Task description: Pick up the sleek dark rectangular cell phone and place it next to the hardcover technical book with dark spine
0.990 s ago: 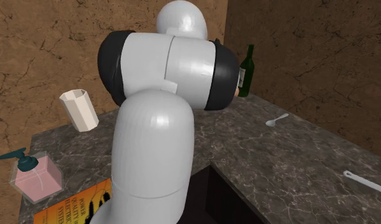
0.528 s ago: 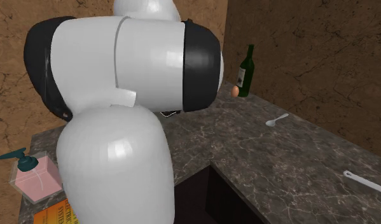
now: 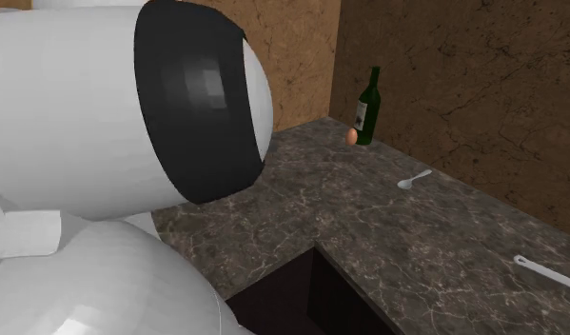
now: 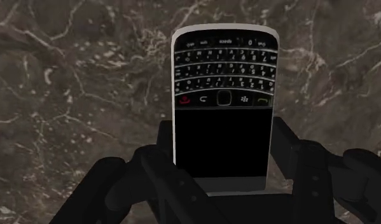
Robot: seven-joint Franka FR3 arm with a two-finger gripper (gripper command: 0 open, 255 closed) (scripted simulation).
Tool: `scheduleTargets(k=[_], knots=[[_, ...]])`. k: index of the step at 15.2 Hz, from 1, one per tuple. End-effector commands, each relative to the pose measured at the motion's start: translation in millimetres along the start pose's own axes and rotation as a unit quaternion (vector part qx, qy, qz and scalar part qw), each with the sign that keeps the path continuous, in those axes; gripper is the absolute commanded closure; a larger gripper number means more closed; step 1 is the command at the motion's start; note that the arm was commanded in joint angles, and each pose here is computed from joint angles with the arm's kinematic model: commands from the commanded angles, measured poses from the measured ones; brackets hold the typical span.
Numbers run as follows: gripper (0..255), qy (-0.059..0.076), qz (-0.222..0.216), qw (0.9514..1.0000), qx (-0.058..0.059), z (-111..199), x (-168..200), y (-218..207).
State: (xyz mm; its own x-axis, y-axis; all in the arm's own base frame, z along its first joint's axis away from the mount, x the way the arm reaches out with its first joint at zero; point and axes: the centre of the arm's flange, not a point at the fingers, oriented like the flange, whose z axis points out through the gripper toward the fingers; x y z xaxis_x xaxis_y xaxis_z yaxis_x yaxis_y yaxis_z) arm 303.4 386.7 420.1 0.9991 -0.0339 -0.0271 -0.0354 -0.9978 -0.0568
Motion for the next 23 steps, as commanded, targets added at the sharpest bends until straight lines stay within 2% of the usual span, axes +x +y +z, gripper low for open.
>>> scheduleTargets(k=[1,16,17,23], knots=[[255,0.000,0.001,1.0000,0.000,0.0,-30.4,6.0],[255,0.000,0.001,1.0000,0.000,4.0,-227.0,28.7],[255,0.000,0.001,1.0000,0.000,4.5,-251.5,31.6],[255,0.000,0.001,1.0000,0.000,36.2,-250.6,33.4]])
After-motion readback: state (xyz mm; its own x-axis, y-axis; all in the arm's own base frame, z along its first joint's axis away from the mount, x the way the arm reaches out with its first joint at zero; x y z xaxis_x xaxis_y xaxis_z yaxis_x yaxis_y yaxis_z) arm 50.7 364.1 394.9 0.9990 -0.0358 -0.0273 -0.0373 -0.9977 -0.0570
